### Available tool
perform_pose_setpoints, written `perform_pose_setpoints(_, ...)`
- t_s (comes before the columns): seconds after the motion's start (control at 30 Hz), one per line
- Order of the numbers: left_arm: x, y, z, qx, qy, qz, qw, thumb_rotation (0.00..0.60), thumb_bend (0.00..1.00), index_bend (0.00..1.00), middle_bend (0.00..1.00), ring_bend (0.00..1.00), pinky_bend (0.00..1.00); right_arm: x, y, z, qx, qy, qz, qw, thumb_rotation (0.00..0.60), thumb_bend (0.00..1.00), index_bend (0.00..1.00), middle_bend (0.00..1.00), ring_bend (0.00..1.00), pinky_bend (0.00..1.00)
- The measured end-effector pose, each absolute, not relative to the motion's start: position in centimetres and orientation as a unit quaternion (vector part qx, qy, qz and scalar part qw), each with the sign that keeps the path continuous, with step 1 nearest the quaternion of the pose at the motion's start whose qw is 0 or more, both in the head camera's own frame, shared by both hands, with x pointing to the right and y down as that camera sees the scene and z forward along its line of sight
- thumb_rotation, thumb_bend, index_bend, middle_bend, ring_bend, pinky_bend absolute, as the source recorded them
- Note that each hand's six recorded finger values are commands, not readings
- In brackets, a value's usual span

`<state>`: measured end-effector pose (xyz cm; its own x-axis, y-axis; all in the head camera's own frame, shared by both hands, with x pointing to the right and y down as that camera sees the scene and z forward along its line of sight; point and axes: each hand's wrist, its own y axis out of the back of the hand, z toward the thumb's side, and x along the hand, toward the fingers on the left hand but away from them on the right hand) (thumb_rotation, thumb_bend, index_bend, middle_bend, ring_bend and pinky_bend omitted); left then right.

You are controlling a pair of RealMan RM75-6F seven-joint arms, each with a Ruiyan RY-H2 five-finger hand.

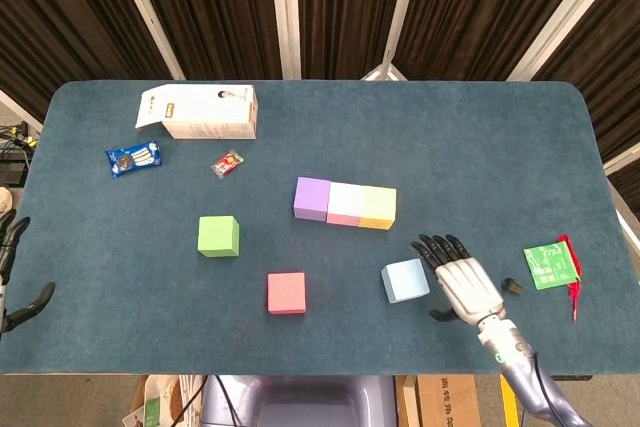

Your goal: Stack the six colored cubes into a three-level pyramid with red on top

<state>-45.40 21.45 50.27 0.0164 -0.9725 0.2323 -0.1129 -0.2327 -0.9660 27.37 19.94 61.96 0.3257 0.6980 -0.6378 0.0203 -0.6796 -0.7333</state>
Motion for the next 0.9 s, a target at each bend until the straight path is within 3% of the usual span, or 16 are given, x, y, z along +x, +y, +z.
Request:
perform_pose_setpoints(0.23,-44.8,21.7,51.3,-0.59,0.451,-0.535,0.403,0.6,0.33,0.06,0.0,0.0,0.0,24.0,19.1,63.0,-0.762,-0.227,0.516,0.319,0.6,0.12,0.1,0.16,0.01,0.0)
perform_pose_setpoints(0.9,-45.0,21.5,52.0,-0.578,0.455,-0.551,0.396,0.6,0.33,0.07,0.0,0.0,0.0,23.2,17.8,64.8,-0.754,-0.223,0.532,0.313,0.6,0.15,0.26,0.26,0.08,0.0)
